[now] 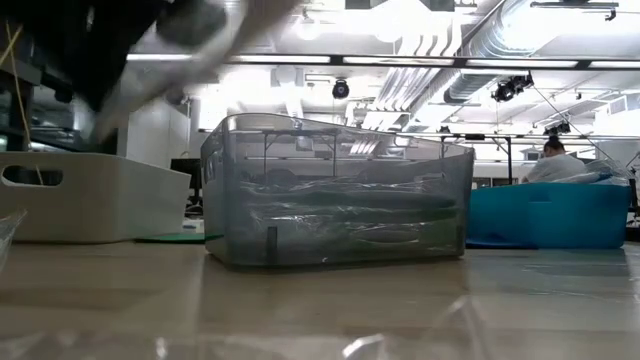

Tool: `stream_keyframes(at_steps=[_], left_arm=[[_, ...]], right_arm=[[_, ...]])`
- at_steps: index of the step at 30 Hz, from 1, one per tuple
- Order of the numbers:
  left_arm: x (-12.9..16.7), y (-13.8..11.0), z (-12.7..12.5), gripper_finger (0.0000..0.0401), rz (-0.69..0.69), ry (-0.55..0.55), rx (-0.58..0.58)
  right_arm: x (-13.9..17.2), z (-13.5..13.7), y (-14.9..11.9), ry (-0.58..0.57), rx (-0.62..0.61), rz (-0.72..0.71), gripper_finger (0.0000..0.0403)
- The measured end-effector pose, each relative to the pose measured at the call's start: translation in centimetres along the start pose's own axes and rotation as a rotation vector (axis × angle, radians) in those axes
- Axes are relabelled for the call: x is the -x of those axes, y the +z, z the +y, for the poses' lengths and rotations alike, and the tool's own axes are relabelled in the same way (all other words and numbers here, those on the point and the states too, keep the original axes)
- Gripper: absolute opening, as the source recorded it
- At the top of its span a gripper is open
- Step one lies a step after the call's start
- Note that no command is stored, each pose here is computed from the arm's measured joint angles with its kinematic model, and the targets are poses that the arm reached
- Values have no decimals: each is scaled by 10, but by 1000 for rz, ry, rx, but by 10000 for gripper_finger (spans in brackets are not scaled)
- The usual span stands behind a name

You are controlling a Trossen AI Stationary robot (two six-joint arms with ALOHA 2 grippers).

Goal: Pick & Place Toothbrushes
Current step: Put the purple toothbrush into the top black bin

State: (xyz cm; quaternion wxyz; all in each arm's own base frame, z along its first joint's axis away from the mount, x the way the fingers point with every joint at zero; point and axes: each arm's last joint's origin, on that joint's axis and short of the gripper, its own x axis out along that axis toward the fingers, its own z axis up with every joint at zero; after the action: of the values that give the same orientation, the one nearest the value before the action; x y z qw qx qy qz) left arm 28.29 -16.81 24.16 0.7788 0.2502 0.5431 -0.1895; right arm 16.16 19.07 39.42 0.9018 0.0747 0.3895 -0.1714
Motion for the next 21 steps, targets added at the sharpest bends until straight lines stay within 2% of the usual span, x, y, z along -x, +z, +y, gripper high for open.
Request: stream_keyframes(at_steps=[3, 5, 11, 21], left_arm=[[24, 7, 15, 1, -46, 57, 85], [37, 7, 29, 1, -26, 110, 125], [62, 4, 86, 0, -19, 236, 228], [64, -43, 185, 0, 78, 404, 342]], right_arm=[[0, 0, 0, -1, 5, -3, 173], [0, 0, 1, -8, 7, -17, 173], [-4, -2, 5, -30, 13, -36, 173], [-10, -6, 12, -57, -11, -35, 173]])
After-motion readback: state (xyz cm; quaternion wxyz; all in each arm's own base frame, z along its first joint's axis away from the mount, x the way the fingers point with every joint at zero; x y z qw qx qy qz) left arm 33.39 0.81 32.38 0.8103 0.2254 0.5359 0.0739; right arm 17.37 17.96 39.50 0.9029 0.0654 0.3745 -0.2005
